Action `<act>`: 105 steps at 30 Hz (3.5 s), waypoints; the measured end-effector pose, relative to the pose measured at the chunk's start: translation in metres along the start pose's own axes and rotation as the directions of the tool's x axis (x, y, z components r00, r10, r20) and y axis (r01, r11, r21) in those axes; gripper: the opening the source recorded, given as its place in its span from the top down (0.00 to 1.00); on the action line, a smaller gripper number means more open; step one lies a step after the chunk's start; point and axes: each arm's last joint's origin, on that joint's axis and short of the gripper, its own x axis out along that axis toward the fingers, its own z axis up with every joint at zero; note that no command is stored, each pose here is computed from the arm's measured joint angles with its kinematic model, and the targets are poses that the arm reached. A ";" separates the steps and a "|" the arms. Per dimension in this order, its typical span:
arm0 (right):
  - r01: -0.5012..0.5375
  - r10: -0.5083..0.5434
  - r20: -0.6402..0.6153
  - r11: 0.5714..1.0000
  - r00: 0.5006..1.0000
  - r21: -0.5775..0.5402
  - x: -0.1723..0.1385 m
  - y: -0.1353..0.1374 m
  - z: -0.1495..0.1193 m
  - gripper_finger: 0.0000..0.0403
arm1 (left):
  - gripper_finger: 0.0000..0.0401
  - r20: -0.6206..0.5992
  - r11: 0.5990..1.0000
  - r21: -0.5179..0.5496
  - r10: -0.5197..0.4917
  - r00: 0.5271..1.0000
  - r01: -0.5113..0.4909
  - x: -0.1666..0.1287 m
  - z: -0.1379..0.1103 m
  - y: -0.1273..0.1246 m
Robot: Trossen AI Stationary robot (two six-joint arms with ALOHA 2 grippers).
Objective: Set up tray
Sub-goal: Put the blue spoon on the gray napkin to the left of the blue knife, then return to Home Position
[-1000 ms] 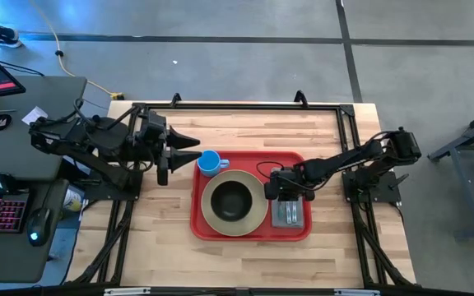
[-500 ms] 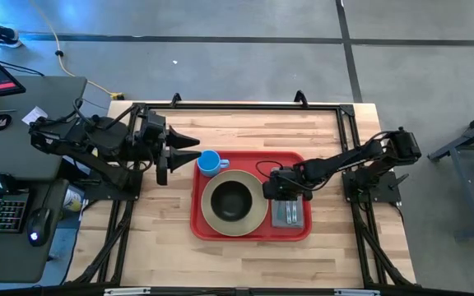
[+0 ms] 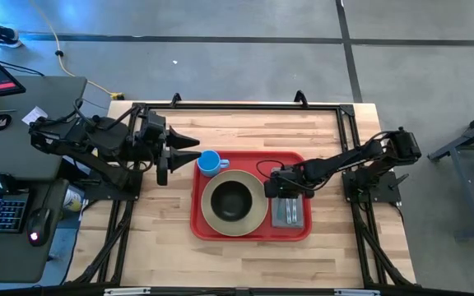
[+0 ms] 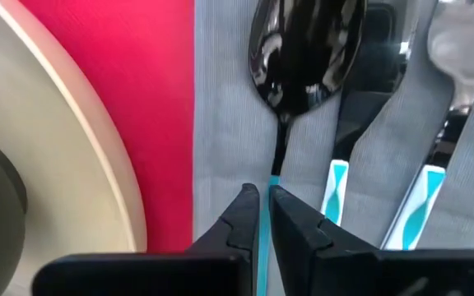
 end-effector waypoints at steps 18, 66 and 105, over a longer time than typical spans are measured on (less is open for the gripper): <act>0.024 -0.017 0.089 0.996 0.996 -0.083 0.000 -0.002 0.003 0.90 | 0.43 -0.012 1.000 0.008 0.007 1.000 -0.007 0.000 -0.001 0.001; -0.411 0.593 0.170 0.709 0.787 -0.573 -0.158 -0.006 -0.016 0.93 | 0.76 -0.094 0.990 0.134 -0.041 0.995 0.053 -0.038 -0.025 0.035; -0.457 0.944 0.329 0.289 -0.009 -0.841 -0.129 -0.141 0.004 1.00 | 0.95 0.244 0.983 -0.090 -0.134 0.961 0.160 -0.042 -0.200 0.171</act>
